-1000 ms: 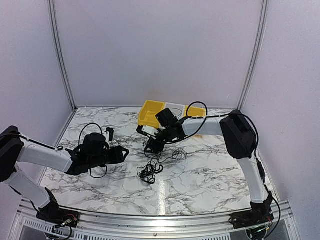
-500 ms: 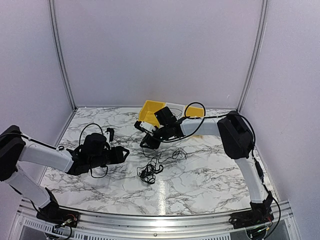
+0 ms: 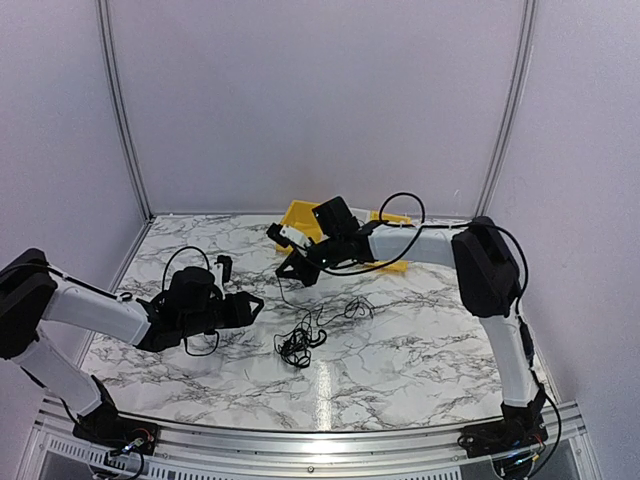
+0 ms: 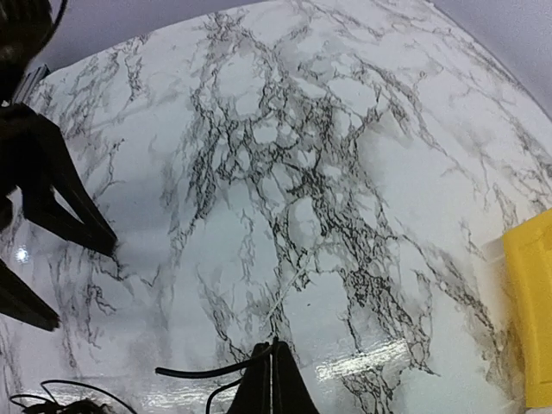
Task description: Untangle the cables
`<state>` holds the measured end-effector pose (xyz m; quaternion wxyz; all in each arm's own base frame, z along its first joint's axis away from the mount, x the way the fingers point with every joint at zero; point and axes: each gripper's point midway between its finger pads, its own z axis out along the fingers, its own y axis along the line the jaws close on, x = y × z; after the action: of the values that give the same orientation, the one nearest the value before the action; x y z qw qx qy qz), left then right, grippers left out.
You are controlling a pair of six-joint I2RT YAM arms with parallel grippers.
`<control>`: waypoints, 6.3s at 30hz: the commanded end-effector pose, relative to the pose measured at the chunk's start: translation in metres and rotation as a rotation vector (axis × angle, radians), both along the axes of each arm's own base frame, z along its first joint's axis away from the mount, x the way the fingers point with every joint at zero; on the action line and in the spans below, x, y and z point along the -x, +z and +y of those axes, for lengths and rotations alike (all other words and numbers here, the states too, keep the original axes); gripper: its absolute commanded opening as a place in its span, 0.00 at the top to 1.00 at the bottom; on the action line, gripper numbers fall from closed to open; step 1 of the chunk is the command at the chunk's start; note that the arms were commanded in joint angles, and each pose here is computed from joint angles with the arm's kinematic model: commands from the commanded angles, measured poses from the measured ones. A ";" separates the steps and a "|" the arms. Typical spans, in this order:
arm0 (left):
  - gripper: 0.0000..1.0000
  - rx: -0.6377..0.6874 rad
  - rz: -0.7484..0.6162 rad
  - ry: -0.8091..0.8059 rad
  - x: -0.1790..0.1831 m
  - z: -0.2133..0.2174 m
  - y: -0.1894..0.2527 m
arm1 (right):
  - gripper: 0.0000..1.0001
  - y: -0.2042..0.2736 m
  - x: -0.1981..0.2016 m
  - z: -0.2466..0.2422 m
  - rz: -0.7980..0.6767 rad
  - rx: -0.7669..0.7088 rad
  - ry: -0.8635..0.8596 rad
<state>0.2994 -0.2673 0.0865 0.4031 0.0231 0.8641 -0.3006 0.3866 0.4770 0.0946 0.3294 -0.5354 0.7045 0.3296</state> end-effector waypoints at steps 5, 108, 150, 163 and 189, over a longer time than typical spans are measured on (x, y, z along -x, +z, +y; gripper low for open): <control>0.43 0.136 -0.054 -0.090 -0.010 -0.046 0.027 | 1.00 0.145 0.017 -0.003 -0.119 -0.189 0.038; 1.00 0.151 -0.423 0.125 0.017 -0.004 0.135 | 0.61 -0.088 0.108 -0.032 0.124 0.248 0.109; 1.00 -0.021 -0.857 0.153 0.029 0.033 0.414 | 0.36 0.066 0.084 -0.092 -0.059 0.209 0.052; 1.00 0.042 -0.733 0.143 0.004 0.014 0.356 | 0.38 0.214 0.086 -0.078 -0.253 -0.088 0.035; 1.00 0.225 -0.612 0.047 0.003 -0.015 0.333 | 0.41 0.245 0.076 -0.020 -0.432 -0.117 0.058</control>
<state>0.2956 -0.2817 0.4189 0.6517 0.0564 0.6708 -0.3495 0.2956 0.4633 0.3120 0.4499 -0.6112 0.5793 0.2975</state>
